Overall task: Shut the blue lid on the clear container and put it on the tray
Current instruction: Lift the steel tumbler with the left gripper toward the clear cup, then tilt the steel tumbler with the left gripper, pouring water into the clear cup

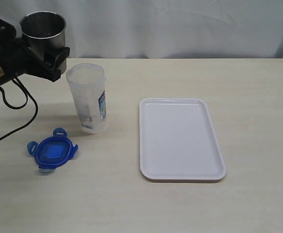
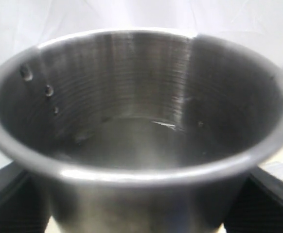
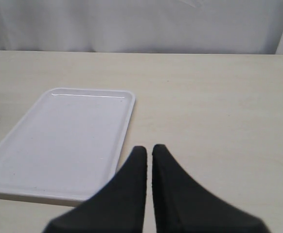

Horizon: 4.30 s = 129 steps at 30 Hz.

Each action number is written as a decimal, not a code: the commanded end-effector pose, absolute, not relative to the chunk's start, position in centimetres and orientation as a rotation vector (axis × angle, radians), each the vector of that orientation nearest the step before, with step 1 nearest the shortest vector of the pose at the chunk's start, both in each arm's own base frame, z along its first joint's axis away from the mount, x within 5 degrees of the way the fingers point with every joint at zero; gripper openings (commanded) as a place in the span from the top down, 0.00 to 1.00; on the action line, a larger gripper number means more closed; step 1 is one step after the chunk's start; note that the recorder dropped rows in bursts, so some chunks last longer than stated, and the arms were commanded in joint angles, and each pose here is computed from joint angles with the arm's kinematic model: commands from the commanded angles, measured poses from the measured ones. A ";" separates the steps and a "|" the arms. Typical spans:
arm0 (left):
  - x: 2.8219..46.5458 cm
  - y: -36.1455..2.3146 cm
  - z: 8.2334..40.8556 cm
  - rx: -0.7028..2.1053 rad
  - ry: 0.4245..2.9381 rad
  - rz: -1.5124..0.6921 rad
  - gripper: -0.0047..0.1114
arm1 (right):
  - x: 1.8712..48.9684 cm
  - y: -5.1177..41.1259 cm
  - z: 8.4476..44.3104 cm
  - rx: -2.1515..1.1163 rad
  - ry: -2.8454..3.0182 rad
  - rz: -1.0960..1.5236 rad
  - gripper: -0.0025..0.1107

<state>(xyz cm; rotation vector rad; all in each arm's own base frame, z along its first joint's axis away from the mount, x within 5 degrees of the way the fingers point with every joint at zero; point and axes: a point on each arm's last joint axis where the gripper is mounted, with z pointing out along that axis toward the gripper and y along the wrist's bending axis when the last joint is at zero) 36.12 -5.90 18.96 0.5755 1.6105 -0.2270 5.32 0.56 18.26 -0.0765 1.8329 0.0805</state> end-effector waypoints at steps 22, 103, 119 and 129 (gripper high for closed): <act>36.2 -6.1 20.2 0.734 1.467 -0.071 0.96 | 5.3 0.5 18.2 -0.071 1.829 0.072 0.94; 36.3 -7.4 20.5 1.124 1.199 0.376 0.96 | 5.3 0.5 18.2 -0.071 1.829 0.072 0.94; 36.4 -7.3 20.4 1.136 1.192 0.413 0.96 | 5.3 0.5 18.2 -0.071 1.829 0.072 0.94; 36.5 -7.3 20.3 1.176 1.179 0.453 0.96 | 5.3 0.5 18.2 -0.071 1.829 0.072 0.94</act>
